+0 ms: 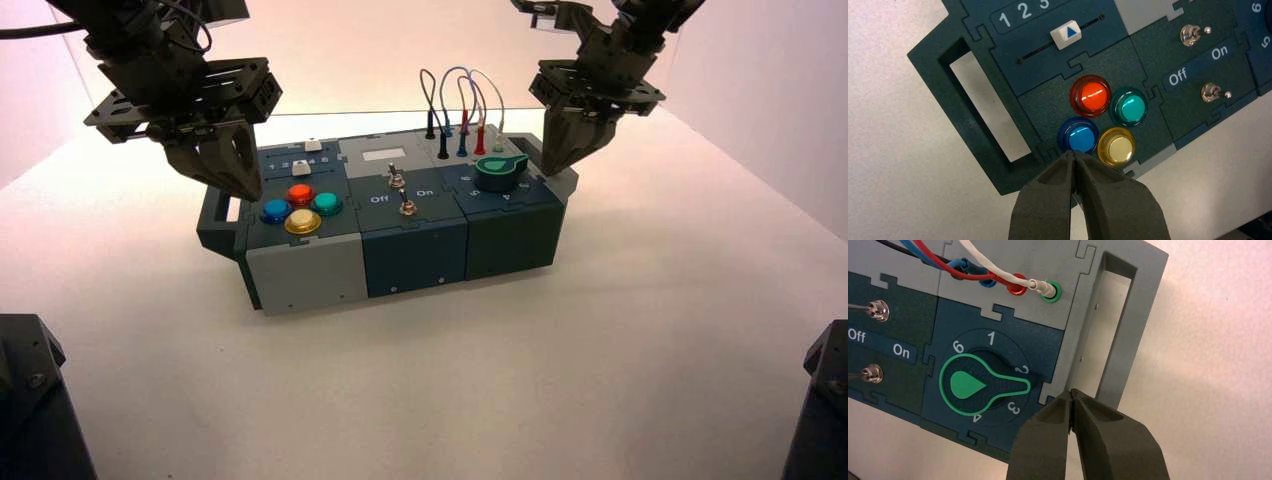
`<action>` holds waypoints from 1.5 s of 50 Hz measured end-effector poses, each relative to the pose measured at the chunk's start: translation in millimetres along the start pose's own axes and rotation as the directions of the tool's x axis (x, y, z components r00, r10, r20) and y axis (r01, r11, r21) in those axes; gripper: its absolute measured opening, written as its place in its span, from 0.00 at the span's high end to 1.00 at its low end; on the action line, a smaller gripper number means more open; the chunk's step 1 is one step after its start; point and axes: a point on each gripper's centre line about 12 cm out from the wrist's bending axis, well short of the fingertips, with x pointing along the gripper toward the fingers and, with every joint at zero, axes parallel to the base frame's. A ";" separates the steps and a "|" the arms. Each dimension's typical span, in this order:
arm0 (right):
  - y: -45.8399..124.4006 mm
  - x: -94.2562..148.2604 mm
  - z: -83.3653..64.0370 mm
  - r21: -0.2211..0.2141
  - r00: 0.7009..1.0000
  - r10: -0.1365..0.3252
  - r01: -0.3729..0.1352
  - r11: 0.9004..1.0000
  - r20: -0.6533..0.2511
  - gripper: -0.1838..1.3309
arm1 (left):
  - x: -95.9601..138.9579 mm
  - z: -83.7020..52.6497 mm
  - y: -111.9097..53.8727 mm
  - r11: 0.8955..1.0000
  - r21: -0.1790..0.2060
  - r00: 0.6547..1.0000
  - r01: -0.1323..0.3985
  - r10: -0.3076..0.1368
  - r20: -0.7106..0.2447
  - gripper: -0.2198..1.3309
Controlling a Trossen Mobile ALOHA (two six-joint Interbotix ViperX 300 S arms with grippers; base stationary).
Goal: Move the box closer.
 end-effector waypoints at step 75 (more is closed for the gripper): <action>23.6 -26.7 -0.1 -0.007 0.995 -0.006 0.006 1.000 0.095 0.97 | -4.0 55.0 -3.3 0.999 0.047 0.989 -0.020 0.013 0.145 0.96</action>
